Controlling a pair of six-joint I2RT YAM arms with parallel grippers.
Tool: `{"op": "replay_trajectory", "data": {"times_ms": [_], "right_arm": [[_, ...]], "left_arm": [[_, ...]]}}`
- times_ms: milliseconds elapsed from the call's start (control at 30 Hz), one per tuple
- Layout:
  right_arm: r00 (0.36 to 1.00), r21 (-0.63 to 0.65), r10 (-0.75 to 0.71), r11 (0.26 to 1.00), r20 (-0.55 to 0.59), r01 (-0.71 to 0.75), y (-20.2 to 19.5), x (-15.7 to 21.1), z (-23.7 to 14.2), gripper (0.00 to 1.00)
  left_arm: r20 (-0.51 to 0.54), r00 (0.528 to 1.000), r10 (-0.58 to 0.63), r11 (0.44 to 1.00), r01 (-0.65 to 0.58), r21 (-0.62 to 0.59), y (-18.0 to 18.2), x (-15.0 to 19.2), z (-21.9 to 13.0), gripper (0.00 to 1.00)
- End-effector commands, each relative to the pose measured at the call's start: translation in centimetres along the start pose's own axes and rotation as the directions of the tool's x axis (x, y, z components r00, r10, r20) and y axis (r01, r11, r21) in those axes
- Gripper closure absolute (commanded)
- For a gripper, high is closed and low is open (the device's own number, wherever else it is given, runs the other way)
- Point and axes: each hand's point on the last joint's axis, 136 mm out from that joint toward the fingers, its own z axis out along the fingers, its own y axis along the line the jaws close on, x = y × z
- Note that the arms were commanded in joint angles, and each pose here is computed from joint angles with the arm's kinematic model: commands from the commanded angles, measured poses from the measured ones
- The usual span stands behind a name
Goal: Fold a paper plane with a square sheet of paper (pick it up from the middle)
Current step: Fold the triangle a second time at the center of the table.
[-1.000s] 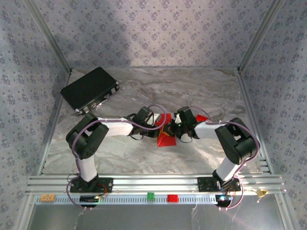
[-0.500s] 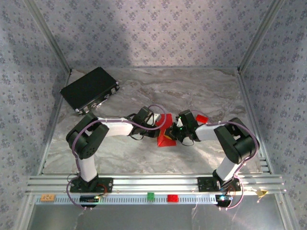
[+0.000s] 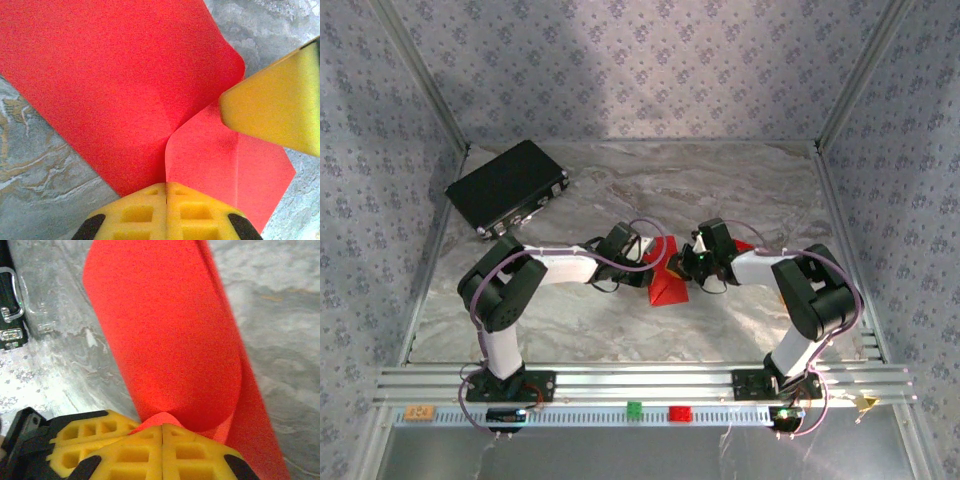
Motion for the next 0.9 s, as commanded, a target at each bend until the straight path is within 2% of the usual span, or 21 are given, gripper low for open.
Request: {"op": "replay_trajectory", "data": {"times_ms": [0,167,367,467,767,867], "right_arm": [[0.999,0.071,0.052,0.996,-0.009,-0.051,-3.3,0.8,0.4,0.93],[0.997,0.106,0.075,0.992,0.002,-0.074,-4.1,0.6,0.1,0.93],[1.000,0.008,0.018,1.000,0.020,-0.018,0.1,-1.1,-1.2,0.93],[1.000,-0.007,0.006,1.000,0.029,-0.005,0.7,-1.9,-1.6,0.93],[0.998,0.070,0.066,0.995,0.019,-0.067,-3.2,-1.2,-0.6,0.93],[0.996,0.133,0.087,0.987,0.026,-0.090,-5.0,-1.0,-0.6,0.93]], "left_arm": [[-0.075,0.997,-0.026,0.999,0.023,-0.042,1.4,2.1,0.8,1.00],[-0.076,0.997,-0.027,0.999,0.024,-0.041,1.4,2.0,0.8,1.00],[-0.078,0.997,-0.025,0.999,0.022,-0.043,1.4,2.0,0.8,1.00],[-0.077,0.997,-0.026,0.999,0.023,-0.042,1.4,2.0,0.7,1.00],[-0.075,0.997,-0.026,0.999,0.023,-0.042,1.4,2.0,0.8,1.00],[-0.076,0.997,-0.027,0.999,0.024,-0.042,1.4,2.0,0.8,1.00]]}}
